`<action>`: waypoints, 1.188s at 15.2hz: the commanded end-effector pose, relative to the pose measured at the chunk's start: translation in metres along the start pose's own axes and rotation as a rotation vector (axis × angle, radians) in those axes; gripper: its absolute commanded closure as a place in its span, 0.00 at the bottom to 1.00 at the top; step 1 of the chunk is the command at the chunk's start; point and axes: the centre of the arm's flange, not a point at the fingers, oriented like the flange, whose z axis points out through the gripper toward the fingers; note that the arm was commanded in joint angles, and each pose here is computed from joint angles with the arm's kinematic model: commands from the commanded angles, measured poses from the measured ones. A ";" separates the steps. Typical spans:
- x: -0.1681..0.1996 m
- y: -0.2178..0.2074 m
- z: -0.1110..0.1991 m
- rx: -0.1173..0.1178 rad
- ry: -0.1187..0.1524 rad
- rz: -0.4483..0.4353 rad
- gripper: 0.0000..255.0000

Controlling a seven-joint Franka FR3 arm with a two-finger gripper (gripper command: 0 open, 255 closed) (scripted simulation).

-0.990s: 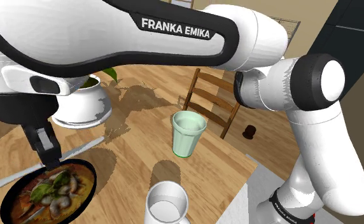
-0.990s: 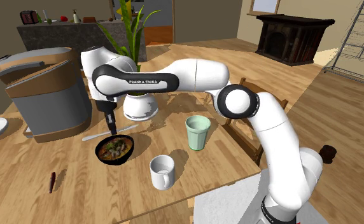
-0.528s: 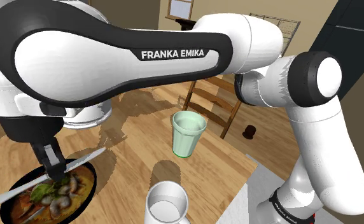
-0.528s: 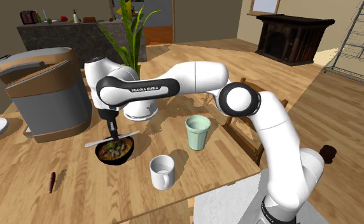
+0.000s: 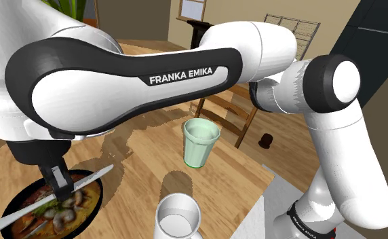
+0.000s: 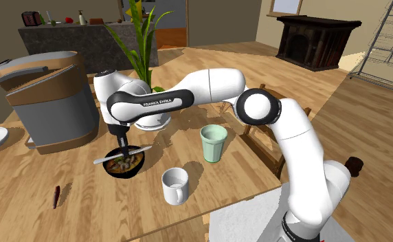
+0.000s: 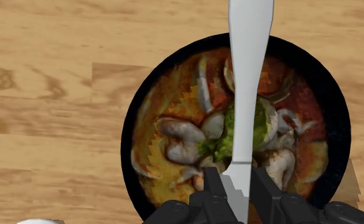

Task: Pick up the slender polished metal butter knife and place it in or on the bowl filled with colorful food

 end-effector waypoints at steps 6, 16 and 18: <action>0.000 0.000 0.000 0.000 0.000 0.000 0.00; 0.000 0.000 -0.050 0.000 0.000 0.000 0.00; 0.000 0.000 -0.050 0.000 0.000 0.000 0.00</action>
